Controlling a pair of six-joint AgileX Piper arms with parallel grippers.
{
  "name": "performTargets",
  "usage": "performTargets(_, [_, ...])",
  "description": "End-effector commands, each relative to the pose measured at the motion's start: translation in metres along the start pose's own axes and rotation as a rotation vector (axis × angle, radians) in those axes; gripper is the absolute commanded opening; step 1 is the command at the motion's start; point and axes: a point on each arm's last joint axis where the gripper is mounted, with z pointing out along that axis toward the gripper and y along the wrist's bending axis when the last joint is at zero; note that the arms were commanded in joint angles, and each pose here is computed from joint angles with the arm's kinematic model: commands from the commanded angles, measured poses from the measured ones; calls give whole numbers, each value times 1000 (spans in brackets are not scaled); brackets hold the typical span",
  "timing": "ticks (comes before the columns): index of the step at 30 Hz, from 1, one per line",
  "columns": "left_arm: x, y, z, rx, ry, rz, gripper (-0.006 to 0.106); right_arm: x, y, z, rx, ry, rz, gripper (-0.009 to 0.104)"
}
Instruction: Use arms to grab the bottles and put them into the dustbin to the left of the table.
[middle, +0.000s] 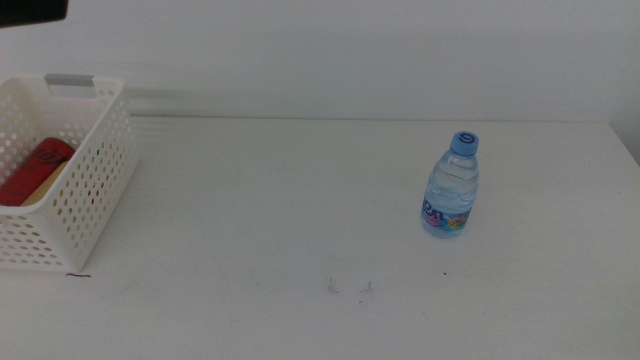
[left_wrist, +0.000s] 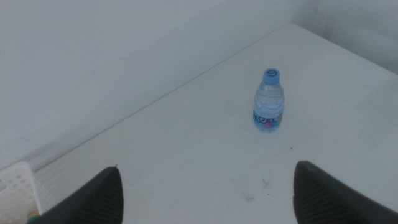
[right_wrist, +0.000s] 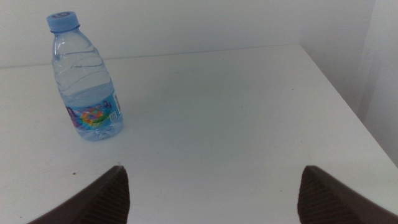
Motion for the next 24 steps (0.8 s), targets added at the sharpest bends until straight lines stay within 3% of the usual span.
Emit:
performTargets(1, [-1,-1,-1,6,-17,-11,94,0,-1,0,8,-14,-8,90])
performTargets(8, [-1,-1,-1,6,-17,-11,94,0,1,0,-12,-10,52,90])
performTargets(20, [-1,0,-1,-8,-14,-6,94,-40,4,23,-4,29,-24,90])
performTargets(24, [-1,0,-1,-8,-14,-6,94,-38,11,40,-63,79,-55,90])
